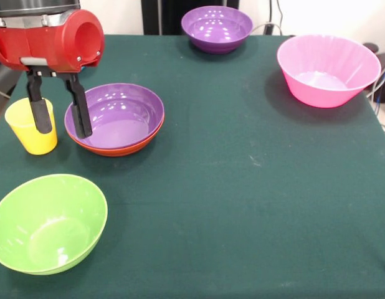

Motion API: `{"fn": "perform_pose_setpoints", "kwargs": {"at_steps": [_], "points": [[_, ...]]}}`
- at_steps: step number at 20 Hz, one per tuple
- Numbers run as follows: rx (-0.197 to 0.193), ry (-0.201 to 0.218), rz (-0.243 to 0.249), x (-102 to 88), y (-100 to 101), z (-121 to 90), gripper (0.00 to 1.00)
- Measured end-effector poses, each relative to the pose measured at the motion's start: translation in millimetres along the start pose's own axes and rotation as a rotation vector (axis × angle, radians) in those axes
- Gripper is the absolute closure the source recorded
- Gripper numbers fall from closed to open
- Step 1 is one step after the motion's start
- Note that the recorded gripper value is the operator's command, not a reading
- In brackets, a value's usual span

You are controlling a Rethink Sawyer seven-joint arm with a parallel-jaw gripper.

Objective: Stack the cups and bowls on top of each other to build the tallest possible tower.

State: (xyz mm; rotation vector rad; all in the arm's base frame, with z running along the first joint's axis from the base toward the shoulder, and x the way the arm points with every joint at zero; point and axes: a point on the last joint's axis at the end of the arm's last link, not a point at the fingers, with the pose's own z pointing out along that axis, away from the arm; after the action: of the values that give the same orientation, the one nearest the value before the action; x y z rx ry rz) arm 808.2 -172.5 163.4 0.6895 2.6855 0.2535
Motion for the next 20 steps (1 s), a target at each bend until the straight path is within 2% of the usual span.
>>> {"fn": "perform_pose_setpoints", "kwargs": {"at_steps": [10,20], "points": [[0.013,0.041,0.005,-0.9,-3,-2,0.0],[0.018,0.011,-0.004,-11.2,1,-20,0.0]]}}
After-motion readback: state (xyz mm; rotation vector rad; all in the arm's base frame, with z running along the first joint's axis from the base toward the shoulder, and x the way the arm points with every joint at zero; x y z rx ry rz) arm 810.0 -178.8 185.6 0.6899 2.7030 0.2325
